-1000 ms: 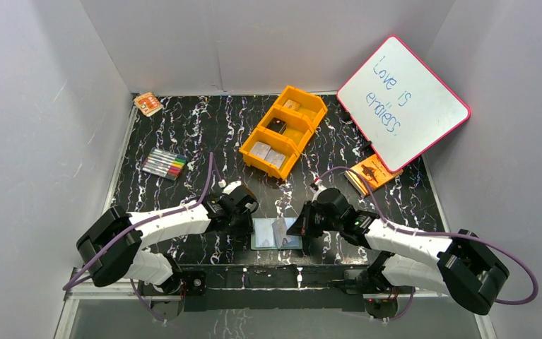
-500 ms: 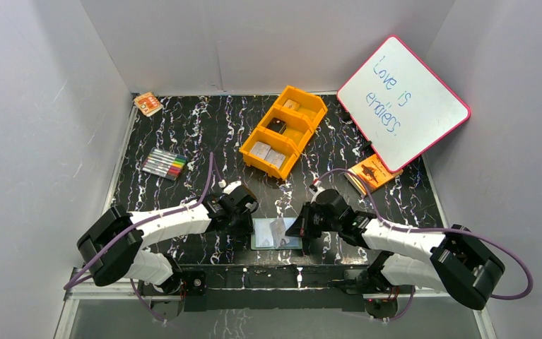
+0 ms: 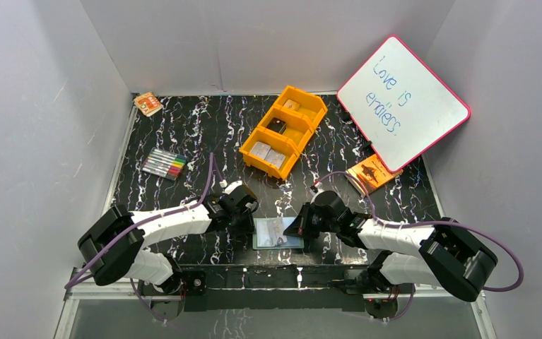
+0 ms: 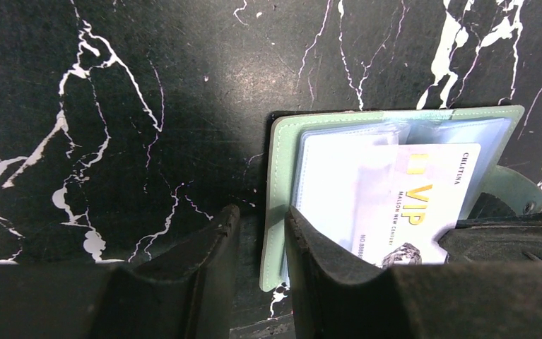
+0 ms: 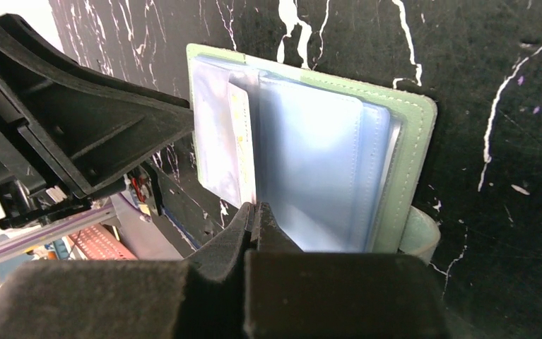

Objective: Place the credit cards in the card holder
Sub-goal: Insert the credit card into the card holder.

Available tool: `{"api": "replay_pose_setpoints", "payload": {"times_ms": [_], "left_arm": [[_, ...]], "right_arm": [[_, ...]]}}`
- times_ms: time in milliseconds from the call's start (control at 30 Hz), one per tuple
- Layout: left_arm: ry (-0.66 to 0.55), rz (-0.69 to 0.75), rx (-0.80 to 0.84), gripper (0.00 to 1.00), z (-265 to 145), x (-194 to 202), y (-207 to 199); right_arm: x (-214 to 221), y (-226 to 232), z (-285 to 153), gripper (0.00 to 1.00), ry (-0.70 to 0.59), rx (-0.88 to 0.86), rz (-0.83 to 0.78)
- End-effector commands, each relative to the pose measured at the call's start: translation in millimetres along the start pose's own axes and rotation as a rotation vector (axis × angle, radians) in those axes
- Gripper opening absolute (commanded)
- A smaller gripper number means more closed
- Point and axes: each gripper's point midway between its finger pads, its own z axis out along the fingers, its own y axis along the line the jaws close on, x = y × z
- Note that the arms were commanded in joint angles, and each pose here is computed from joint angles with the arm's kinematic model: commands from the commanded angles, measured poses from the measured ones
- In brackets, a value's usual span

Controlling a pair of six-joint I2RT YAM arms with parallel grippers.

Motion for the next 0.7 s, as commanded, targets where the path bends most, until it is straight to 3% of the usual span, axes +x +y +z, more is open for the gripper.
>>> {"api": "replay_pose_setpoints", "payload": {"times_ms": [0,667], "left_arm": [[0.052,-0.008,-0.045,0.28,4,16,18],[0.066,-0.010,-0.018,0.25,5,19,14]], "right_arm": [[-8,6,3,0.00,-0.047,-0.026,0.023],[3,15,14,0.00,0.025,-0.037,-0.014]]}}
